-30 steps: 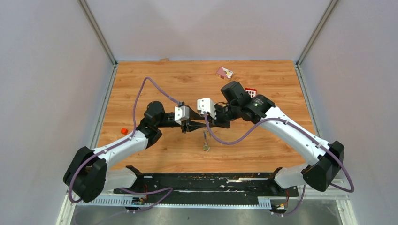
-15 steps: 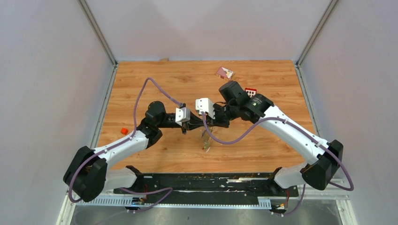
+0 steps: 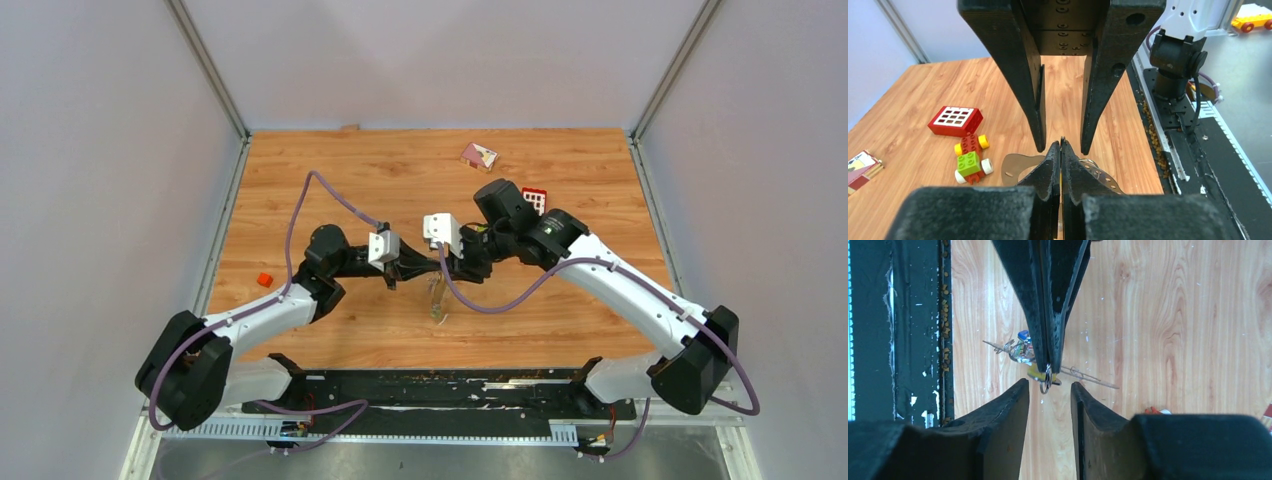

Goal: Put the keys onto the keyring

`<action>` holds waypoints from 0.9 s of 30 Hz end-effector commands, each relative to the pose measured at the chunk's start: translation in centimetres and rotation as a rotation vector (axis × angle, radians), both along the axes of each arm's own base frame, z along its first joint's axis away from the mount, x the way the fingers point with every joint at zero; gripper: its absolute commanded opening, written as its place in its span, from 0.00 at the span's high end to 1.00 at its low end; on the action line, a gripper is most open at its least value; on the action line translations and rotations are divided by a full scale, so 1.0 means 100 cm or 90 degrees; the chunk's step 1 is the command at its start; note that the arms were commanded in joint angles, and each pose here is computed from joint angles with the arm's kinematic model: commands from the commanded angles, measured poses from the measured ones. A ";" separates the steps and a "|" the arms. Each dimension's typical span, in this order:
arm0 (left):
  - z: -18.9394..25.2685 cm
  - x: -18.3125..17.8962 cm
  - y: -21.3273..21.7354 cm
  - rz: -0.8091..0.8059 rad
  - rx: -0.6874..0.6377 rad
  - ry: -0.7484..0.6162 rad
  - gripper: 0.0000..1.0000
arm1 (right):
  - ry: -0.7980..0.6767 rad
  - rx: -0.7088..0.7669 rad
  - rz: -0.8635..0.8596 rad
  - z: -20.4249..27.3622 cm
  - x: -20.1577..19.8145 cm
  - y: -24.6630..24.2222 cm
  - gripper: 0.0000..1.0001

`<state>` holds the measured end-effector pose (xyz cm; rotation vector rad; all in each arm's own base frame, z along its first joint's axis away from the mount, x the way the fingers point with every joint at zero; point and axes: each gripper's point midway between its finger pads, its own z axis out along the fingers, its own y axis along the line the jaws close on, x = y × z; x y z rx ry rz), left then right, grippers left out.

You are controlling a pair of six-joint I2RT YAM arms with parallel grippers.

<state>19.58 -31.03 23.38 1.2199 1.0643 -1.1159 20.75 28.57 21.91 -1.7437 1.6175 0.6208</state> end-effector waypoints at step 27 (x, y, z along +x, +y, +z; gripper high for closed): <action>0.050 -0.035 0.007 -0.079 -0.121 -0.063 1.00 | 0.036 0.098 0.084 0.009 -0.022 0.012 0.96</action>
